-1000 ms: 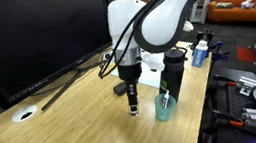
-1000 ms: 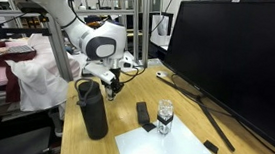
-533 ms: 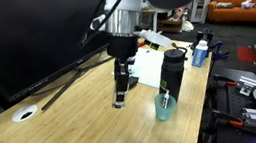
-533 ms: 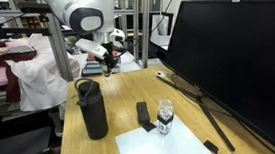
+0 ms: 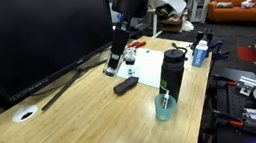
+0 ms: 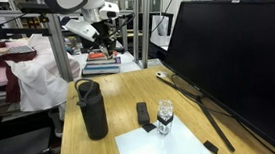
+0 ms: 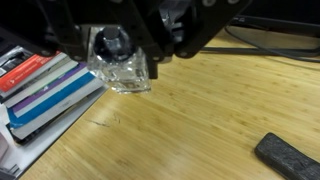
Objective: Move the glass bottle near the blue cup to the right
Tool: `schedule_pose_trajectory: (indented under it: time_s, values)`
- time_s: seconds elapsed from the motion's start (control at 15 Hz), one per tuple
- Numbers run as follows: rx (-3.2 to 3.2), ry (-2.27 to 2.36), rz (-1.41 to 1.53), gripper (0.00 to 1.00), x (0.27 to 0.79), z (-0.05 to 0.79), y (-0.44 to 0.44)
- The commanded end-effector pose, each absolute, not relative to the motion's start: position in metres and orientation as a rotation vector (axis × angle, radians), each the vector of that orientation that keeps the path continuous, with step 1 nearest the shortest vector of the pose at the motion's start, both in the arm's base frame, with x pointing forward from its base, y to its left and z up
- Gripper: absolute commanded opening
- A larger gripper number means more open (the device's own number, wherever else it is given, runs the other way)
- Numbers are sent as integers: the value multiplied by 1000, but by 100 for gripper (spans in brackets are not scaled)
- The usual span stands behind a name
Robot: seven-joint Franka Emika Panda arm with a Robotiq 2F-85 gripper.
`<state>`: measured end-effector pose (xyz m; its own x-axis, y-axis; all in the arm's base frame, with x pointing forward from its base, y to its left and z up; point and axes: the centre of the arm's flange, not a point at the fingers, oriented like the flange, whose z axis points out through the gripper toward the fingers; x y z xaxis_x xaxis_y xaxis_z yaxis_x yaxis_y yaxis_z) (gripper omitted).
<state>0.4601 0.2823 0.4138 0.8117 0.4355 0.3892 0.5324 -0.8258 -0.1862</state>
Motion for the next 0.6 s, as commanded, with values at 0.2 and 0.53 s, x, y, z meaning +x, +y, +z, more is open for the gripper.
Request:
schedule_pose_trajectory:
  time_s: [0.2,0.53]
  values:
    - [-2780,-430,-663,18,410,465,210]
    - [-2878,-130,-813,18,377,481,158]
